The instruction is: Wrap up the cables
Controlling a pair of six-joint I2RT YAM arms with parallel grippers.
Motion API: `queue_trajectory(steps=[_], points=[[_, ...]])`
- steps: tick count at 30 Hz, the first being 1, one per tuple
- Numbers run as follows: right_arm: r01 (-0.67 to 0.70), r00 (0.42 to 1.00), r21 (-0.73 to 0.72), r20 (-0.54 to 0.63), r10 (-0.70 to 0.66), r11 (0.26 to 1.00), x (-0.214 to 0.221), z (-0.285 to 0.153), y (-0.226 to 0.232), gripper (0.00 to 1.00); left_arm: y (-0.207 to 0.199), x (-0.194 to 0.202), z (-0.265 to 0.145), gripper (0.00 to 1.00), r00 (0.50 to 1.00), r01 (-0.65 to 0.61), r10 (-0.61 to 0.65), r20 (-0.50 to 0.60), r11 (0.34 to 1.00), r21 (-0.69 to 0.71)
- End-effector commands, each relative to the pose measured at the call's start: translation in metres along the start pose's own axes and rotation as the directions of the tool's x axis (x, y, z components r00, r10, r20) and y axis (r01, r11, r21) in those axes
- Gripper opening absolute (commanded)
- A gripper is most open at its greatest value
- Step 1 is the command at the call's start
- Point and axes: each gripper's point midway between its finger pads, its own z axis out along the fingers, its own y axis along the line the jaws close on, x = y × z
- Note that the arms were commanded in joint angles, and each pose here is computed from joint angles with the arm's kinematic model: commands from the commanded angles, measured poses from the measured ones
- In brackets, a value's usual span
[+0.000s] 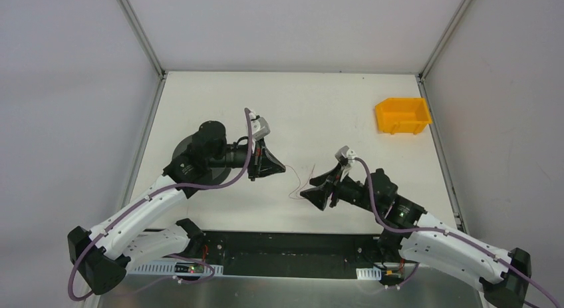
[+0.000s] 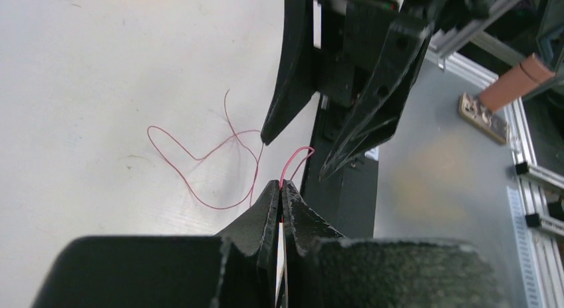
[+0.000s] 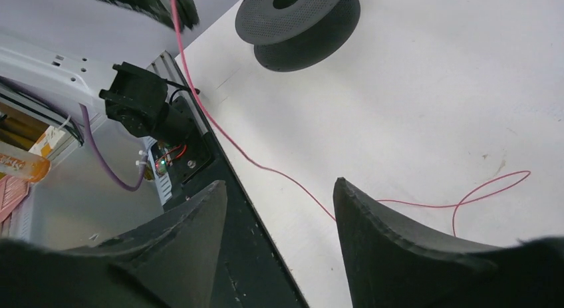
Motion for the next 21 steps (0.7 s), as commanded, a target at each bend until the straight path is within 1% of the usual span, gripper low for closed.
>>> queue_trajectory(steps=[1,4,7,9,12,16,21], points=[[0.065,0.970,-0.076,0.239,-0.045,0.995,-0.045,0.001,0.015,0.65,-0.006,-0.044,-0.005,0.00,0.982,0.049,-0.041,0.183,0.998,-0.039],[0.092,0.973,-0.060,0.216,-0.077,0.994,-0.043,0.009,0.012,0.71,-0.009,-0.052,-0.009,0.00,0.970,0.054,-0.043,0.238,0.998,-0.038],[0.104,0.971,-0.043,0.222,-0.092,0.994,-0.049,0.016,0.011,0.72,-0.010,-0.055,-0.012,0.00,0.965,0.061,-0.046,0.258,0.997,-0.047],[0.106,0.967,-0.037,0.238,-0.094,0.994,-0.054,0.019,0.010,0.70,-0.010,-0.056,-0.014,0.00,0.962,0.067,-0.051,0.268,0.996,-0.052],[0.102,0.960,-0.044,0.265,-0.087,0.994,-0.061,0.024,0.012,0.65,-0.010,-0.056,-0.016,0.00,0.959,0.079,-0.060,0.277,0.995,-0.057],[0.103,0.956,-0.037,0.281,-0.089,0.994,-0.062,0.032,0.009,0.65,-0.008,-0.054,-0.017,0.00,0.949,0.100,-0.077,0.305,0.993,-0.062],[0.111,0.955,-0.062,0.281,-0.090,0.992,-0.067,0.039,0.015,0.65,-0.007,-0.051,-0.017,0.00,0.944,0.117,-0.093,0.318,0.991,-0.059]])
